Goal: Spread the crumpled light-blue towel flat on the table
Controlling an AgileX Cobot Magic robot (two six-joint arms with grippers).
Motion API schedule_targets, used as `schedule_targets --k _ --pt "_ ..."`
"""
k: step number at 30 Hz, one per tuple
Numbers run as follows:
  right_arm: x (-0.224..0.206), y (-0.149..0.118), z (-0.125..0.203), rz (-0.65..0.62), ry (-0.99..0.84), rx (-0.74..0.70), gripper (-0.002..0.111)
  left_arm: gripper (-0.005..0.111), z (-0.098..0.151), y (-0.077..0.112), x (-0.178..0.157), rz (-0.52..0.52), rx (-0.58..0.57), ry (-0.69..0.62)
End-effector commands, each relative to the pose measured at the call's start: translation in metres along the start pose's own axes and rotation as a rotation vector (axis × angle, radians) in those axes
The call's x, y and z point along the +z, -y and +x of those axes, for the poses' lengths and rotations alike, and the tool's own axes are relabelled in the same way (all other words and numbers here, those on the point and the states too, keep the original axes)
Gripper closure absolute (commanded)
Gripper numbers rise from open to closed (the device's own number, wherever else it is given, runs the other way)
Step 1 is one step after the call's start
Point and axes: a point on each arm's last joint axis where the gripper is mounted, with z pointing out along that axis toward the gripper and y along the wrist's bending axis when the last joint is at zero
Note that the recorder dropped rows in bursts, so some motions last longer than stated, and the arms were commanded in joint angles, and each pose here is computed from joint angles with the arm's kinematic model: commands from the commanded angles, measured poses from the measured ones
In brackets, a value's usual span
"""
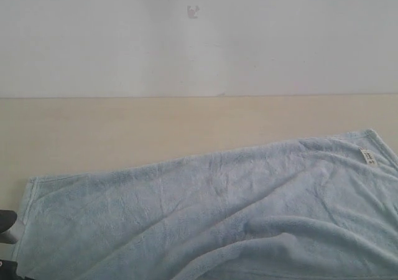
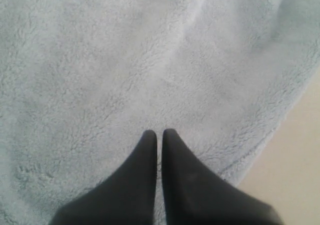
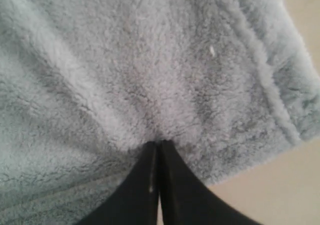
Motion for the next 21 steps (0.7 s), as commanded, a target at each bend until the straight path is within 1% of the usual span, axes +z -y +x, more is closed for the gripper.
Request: schedule_targets --k 1,5,8,11,14,18,19,21 --pt "0.003 0.007 0.003 0.071 -0.049 -0.015 0.109 0.103 -0.001 0.0 -0.001 -0.003 0.019 0.009" --pt "0.002 0.014 0.007 0.149 -0.094 -0.03 0.109 0.103 -0.001 0.0 -0.001 -0.003 0.021 0.008" --pt "0.0 0.02 0.008 0.221 -0.095 -0.007 0.109 0.103 -0.002 -0.001 -0.001 -0.011 0.021 0.012" --pt "-0.001 0.021 0.006 0.23 -0.075 0.006 0.109 0.103 -0.003 -0.004 -0.001 -0.046 0.021 0.027" --pt "-0.008 0.016 -0.006 0.177 -0.013 0.044 0.109 0.103 -0.005 -0.007 -0.001 -0.086 0.021 0.044" --pt "-0.019 0.004 -0.017 0.054 0.092 0.026 0.109 0.103 -0.007 -0.013 -0.002 -0.143 0.017 0.068" --pt "-0.021 0.002 -0.019 0.032 0.119 0.011 0.109 0.103 -0.008 -0.015 -0.002 -0.171 0.008 0.081" --pt "-0.025 -0.004 -0.023 -0.034 0.177 0.026 0.109 0.103 -0.012 -0.021 -0.004 -0.242 -0.048 0.122"
